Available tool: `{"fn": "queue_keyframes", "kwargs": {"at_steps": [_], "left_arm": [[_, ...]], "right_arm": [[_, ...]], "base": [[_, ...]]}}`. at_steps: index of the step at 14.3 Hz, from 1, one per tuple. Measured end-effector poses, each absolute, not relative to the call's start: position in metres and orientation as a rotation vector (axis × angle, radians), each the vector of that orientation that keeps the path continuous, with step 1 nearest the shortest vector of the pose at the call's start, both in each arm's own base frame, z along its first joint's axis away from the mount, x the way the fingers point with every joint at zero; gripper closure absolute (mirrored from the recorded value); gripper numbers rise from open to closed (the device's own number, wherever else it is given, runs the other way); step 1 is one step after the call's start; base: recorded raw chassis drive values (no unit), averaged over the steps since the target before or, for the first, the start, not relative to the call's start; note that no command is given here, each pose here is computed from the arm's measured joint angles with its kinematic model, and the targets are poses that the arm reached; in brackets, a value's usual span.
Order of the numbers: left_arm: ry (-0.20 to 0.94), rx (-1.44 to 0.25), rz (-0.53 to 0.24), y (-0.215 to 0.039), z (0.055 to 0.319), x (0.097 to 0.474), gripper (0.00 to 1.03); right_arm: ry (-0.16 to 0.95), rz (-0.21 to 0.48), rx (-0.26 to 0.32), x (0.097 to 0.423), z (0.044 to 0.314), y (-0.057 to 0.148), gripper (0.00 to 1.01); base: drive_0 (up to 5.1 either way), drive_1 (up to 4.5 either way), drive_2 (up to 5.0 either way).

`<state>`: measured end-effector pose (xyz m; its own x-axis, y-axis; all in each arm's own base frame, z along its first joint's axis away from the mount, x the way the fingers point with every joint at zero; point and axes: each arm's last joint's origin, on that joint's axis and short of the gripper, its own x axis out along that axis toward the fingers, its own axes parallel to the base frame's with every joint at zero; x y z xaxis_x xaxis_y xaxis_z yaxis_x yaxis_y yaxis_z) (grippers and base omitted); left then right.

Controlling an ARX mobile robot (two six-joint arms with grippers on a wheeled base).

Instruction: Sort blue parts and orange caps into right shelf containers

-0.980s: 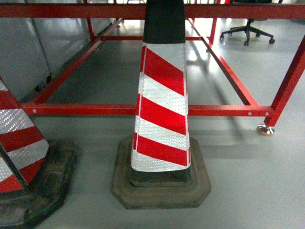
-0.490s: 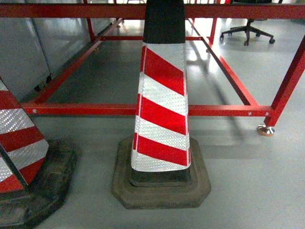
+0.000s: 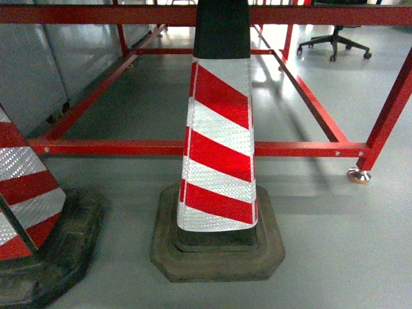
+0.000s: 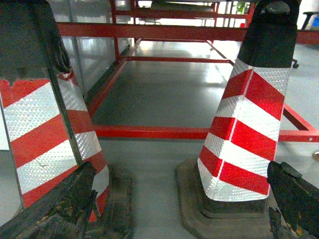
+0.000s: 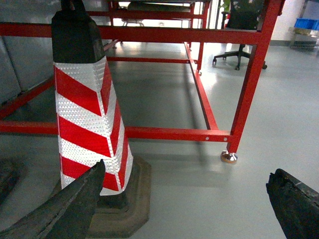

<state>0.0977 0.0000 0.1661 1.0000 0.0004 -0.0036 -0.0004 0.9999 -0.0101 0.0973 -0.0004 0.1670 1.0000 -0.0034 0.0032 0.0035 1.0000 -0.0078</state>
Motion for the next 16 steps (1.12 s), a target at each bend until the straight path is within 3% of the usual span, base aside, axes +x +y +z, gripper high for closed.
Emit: {"fn": "queue_keyframes", "kwargs": {"at_steps": [16], "left_arm": [[0.004,0.000,0.001,0.0000,0.1661,0.0977,0.05]], "right_arm": [[-0.003,-0.005,-0.003,0.0973,0.1670,-0.0005,0.03]], "base": [[0.0,0.00,0.0]]}}
